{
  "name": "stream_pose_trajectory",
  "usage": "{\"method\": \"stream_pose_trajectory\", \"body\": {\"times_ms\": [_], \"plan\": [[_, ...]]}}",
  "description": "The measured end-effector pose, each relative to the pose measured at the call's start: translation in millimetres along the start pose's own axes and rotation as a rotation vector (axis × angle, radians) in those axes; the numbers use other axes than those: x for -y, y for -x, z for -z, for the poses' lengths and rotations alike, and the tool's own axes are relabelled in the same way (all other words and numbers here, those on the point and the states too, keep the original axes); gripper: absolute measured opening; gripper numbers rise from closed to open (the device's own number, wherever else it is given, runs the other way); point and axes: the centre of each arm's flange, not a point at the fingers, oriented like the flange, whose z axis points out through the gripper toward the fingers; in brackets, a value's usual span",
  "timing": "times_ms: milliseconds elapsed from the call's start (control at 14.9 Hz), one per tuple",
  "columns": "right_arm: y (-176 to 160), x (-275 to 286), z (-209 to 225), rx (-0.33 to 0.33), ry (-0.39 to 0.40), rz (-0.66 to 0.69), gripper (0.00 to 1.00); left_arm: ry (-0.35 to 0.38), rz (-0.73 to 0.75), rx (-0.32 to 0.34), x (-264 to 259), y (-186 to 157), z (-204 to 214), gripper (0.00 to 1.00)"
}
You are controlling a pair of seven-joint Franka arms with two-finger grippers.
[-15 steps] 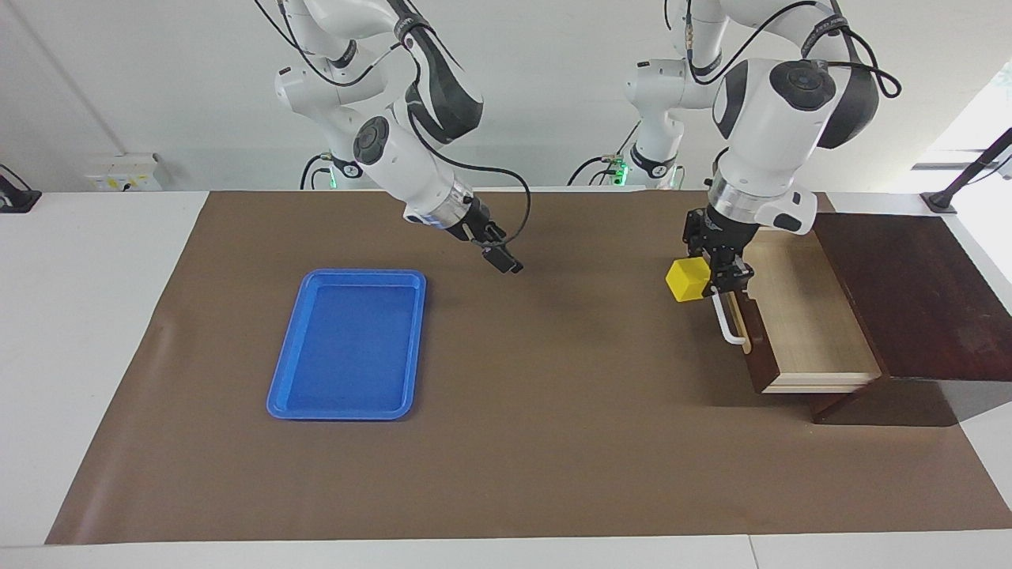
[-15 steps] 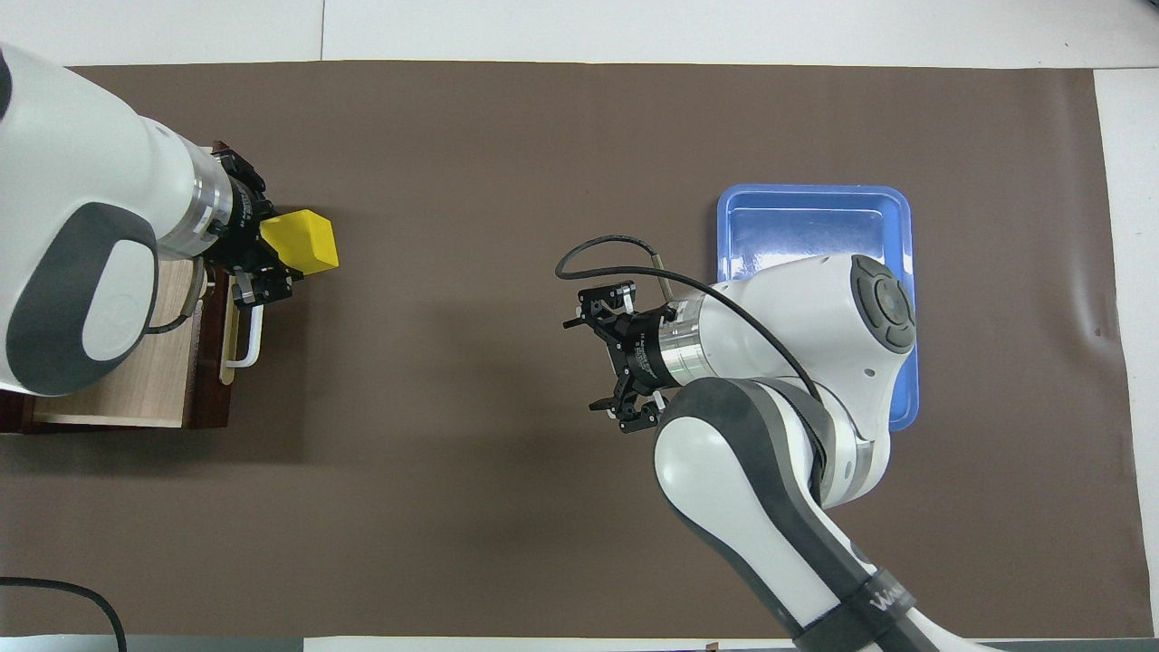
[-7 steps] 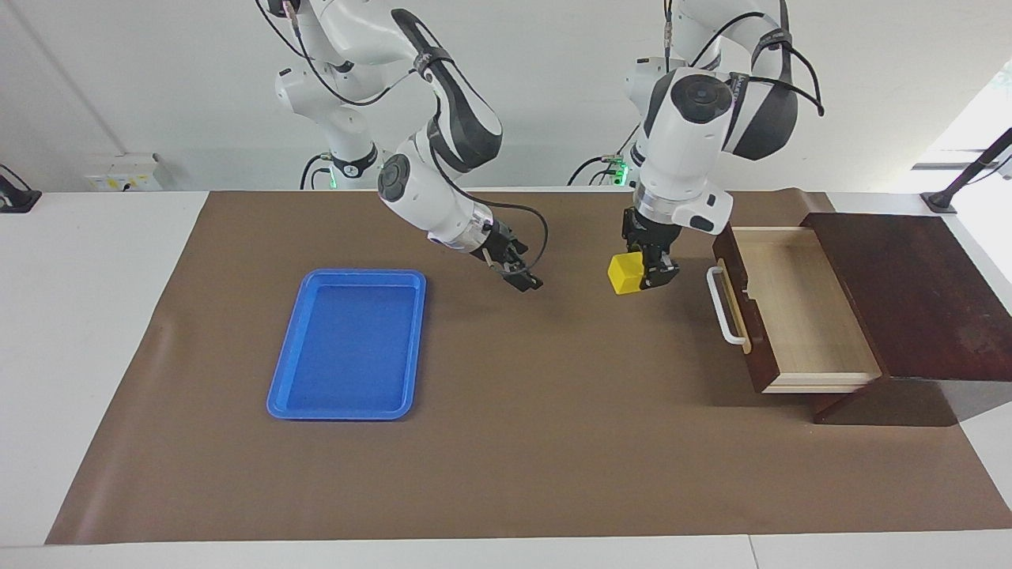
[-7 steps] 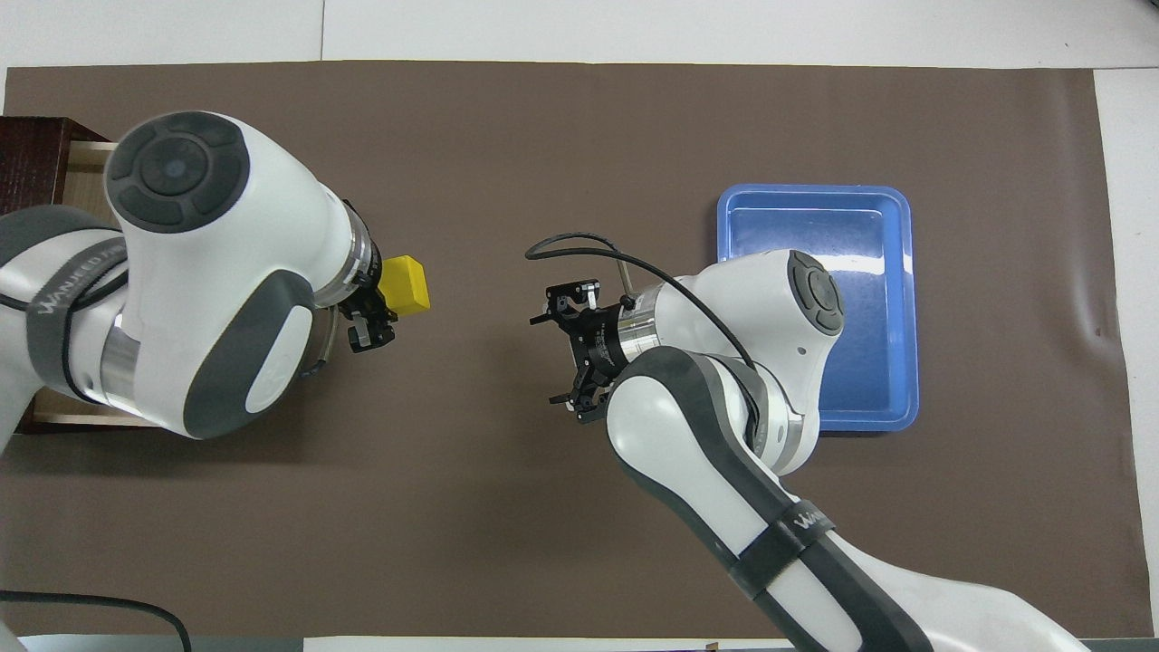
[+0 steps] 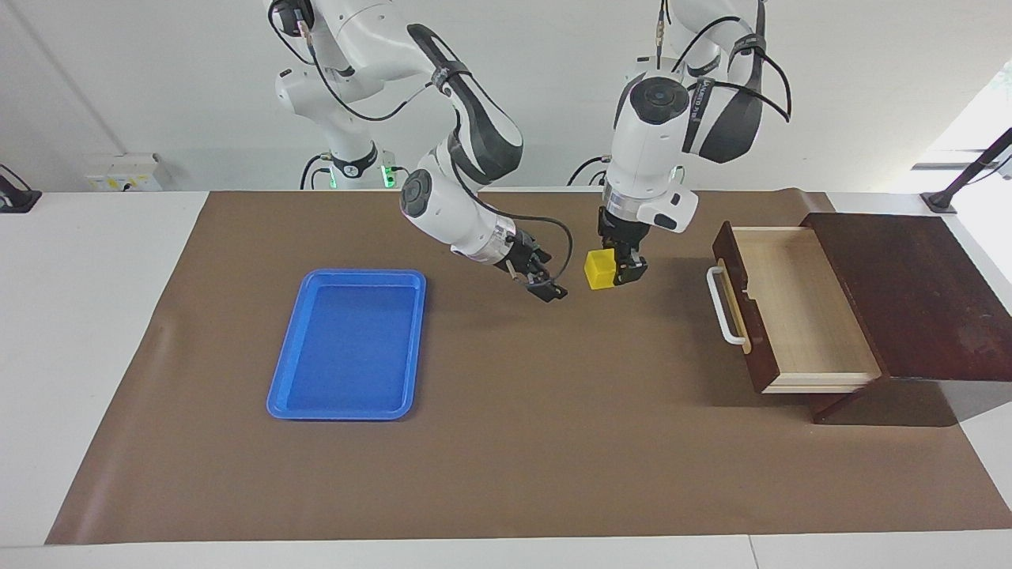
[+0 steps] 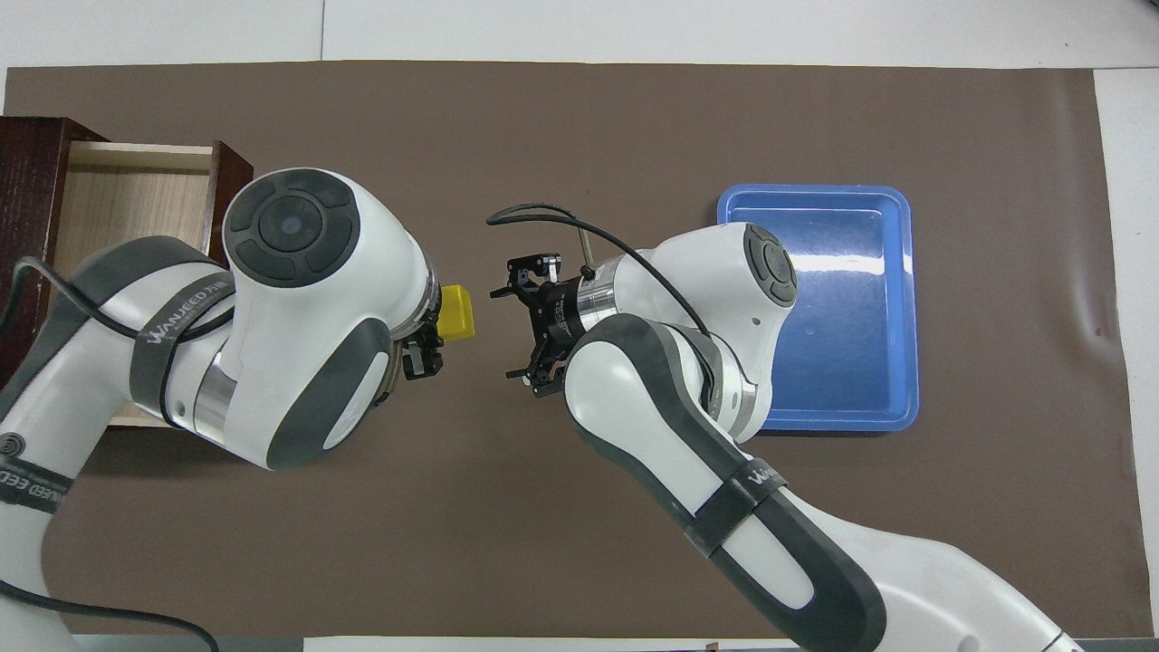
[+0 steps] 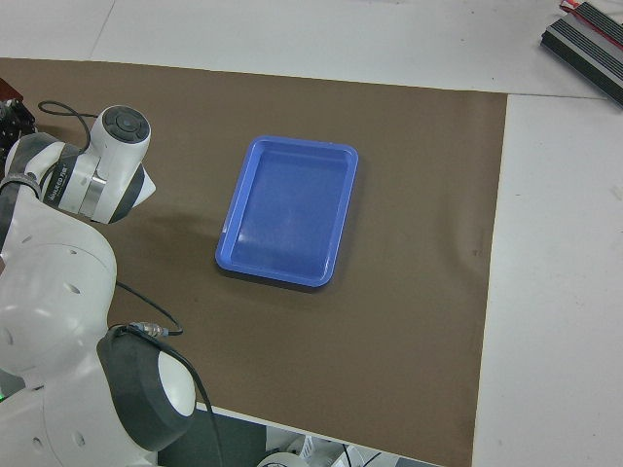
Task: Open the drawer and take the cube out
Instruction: 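Grasp the cube with the right gripper and open the left gripper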
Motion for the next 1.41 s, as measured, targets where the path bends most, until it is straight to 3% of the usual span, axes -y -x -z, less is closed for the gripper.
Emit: {"method": "stream_pose_trajectory", "body": {"times_ms": [268, 937, 1138, 1271, 1338, 1405], "plan": [[21.6, 4.1, -1.0, 0.041, -0.027, -0.056, 1.0, 0.012, -0.024, 0.008, 15.0, 7.3, -22.8, 0.56], [22.8, -8.1, -33.0, 0.013, -0.031, -0.054, 1.0, 0.02, -0.018, 0.01, 18.1, 3.5, -21.2, 0.56], [23.2, -8.3, -33.2, 0.013, -0.031, -0.054, 0.9, 0.021, -0.014, 0.011, 16.4, 1.6, -21.3, 0.56], [22.8, -5.7, -30.7, 0.011, -0.048, -0.059, 0.72, 0.018, -0.015, 0.009, 17.7, 1.7, -22.1, 0.56], [22.5, -4.4, -29.3, 0.011, -0.055, -0.065, 0.56, 0.019, -0.017, 0.008, 18.6, 2.0, -22.1, 0.56], [23.1, -4.2, -29.0, 0.011, -0.055, -0.064, 0.56, 0.021, -0.018, 0.008, 18.7, 1.8, -21.5, 0.56]]}}
